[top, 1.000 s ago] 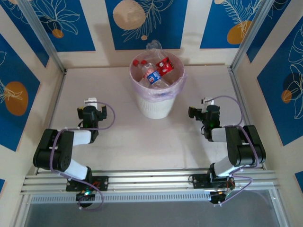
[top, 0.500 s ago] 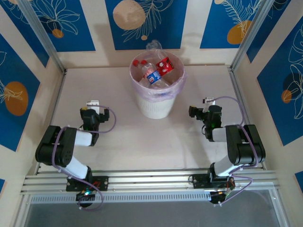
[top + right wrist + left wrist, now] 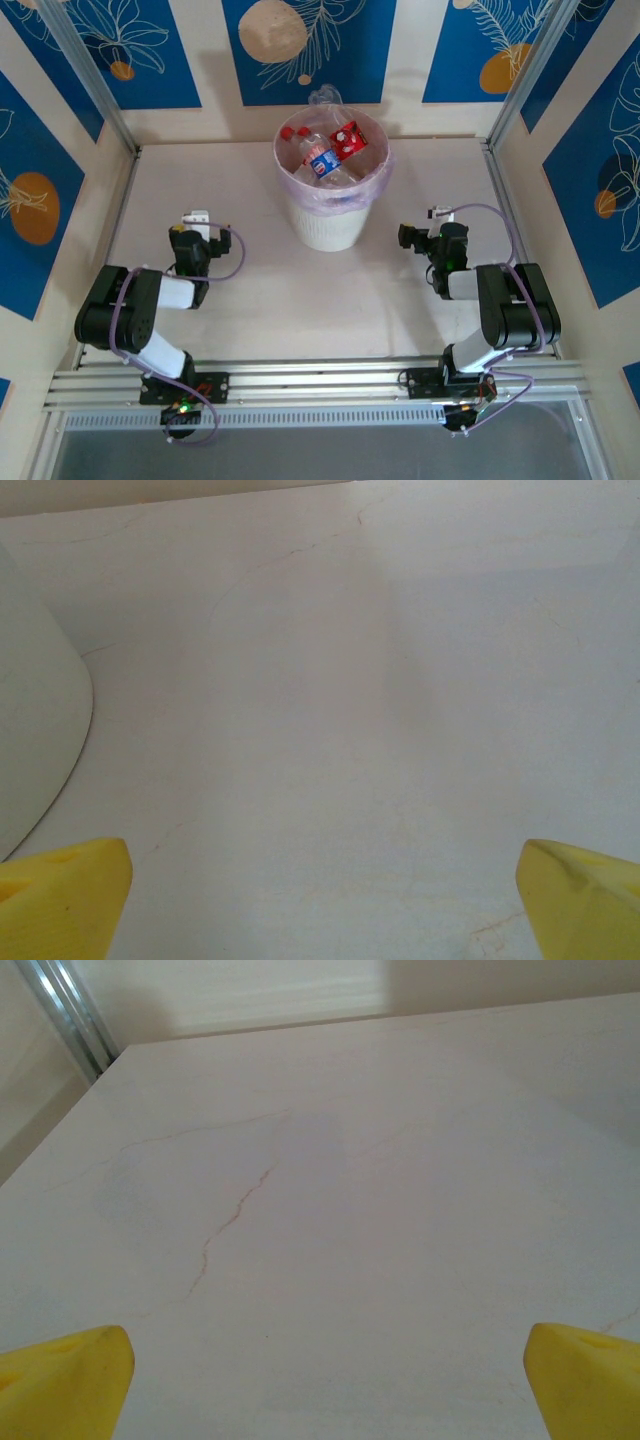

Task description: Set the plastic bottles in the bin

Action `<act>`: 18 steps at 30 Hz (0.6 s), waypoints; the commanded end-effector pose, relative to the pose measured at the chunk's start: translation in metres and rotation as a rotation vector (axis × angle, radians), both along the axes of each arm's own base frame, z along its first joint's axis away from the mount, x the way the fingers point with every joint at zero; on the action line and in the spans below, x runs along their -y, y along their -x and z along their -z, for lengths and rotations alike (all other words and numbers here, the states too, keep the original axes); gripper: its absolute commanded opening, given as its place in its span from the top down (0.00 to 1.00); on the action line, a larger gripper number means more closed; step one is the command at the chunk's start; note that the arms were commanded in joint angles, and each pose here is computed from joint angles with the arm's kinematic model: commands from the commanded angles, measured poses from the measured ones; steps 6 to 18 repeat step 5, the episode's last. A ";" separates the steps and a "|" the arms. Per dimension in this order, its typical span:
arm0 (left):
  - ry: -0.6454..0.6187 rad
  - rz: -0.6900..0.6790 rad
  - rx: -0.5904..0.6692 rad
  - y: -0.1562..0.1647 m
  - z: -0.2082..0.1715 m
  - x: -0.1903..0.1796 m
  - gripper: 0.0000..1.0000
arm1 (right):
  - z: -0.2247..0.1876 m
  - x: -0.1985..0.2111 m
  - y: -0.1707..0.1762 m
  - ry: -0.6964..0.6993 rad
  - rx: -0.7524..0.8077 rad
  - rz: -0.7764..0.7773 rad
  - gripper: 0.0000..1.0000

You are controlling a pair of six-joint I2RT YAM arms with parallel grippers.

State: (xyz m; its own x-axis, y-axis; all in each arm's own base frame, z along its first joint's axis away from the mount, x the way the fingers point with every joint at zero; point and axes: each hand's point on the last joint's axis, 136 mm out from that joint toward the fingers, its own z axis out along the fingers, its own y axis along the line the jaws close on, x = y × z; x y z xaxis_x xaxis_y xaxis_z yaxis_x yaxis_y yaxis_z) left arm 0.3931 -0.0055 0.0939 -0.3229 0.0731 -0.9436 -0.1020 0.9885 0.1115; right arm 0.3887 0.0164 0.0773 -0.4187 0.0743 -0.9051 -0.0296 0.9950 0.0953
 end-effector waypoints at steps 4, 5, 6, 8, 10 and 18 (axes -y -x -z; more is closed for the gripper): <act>-0.008 0.012 0.014 0.000 -0.001 -0.001 0.00 | -0.016 -0.002 -0.008 -0.013 0.055 -0.008 0.01; -0.008 0.012 0.014 0.000 -0.001 -0.002 0.00 | -0.016 -0.002 -0.008 -0.016 0.052 -0.011 0.01; -0.008 0.012 0.014 0.000 -0.001 -0.002 0.00 | -0.016 -0.002 -0.008 -0.016 0.052 -0.011 0.01; -0.008 0.012 0.014 0.000 -0.001 -0.002 0.00 | -0.016 -0.002 -0.008 -0.016 0.052 -0.011 0.01; -0.008 0.012 0.014 0.000 -0.001 -0.002 0.00 | -0.016 -0.002 -0.008 -0.016 0.052 -0.011 0.01; -0.008 0.012 0.014 0.000 -0.001 -0.002 0.00 | -0.016 -0.002 -0.008 -0.016 0.052 -0.011 0.01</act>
